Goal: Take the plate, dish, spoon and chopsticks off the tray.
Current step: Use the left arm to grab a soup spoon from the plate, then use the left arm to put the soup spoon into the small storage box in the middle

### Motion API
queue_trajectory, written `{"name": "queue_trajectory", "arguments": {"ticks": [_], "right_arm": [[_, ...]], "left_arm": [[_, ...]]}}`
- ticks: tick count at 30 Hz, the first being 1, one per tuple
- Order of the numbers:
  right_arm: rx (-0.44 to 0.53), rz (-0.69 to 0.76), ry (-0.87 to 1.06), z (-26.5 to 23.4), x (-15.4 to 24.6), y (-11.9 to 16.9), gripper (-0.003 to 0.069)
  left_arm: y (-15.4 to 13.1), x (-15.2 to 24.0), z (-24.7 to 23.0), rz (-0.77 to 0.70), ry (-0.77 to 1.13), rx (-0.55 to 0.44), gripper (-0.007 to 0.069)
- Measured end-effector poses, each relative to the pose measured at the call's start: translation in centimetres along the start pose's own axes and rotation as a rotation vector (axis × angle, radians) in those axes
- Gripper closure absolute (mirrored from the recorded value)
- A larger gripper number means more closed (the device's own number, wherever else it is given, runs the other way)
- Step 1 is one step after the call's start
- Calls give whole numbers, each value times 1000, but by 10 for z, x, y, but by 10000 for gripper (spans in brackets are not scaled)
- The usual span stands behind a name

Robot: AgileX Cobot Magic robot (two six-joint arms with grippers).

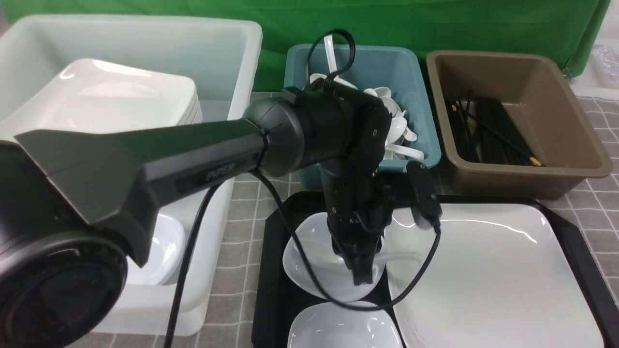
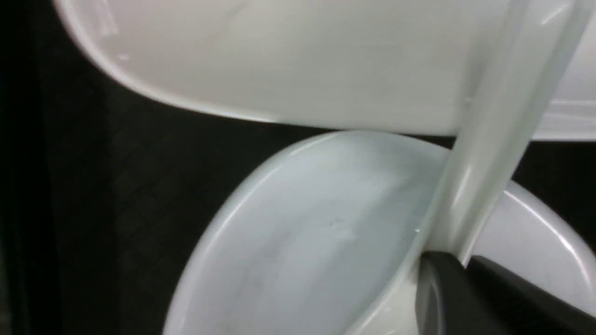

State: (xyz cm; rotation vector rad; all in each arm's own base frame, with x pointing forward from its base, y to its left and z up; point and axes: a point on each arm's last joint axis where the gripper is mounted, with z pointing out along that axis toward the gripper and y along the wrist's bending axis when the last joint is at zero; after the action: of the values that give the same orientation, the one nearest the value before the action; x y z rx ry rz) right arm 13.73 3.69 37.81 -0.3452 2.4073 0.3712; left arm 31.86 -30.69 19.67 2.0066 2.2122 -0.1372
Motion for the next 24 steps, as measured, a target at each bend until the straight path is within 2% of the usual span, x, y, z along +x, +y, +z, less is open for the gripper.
{"name": "queue_trajectory", "arguments": {"ticks": [4,8,12,15,19,24], "right_arm": [[-2,1,-1,0,0,0,629],[-4,2,-1,0,0,0,629],[-11,9,-26,0,-2,1,626],[-39,-37,-144,1,-14,3,624],[-73,-114,-333,10,-39,2,624],[-106,-107,-388,30,-57,-4,624]], "left_arm": [[5,-9,-26,-97,-37,-29,606],[18,-24,-73,-210,-187,-133,606],[44,-29,-118,-374,-421,-253,606],[71,-22,-144,-525,-582,-337,606],[100,-8,-144,-654,-685,-394,606],[126,2,-123,-719,-711,-426,606]]}}
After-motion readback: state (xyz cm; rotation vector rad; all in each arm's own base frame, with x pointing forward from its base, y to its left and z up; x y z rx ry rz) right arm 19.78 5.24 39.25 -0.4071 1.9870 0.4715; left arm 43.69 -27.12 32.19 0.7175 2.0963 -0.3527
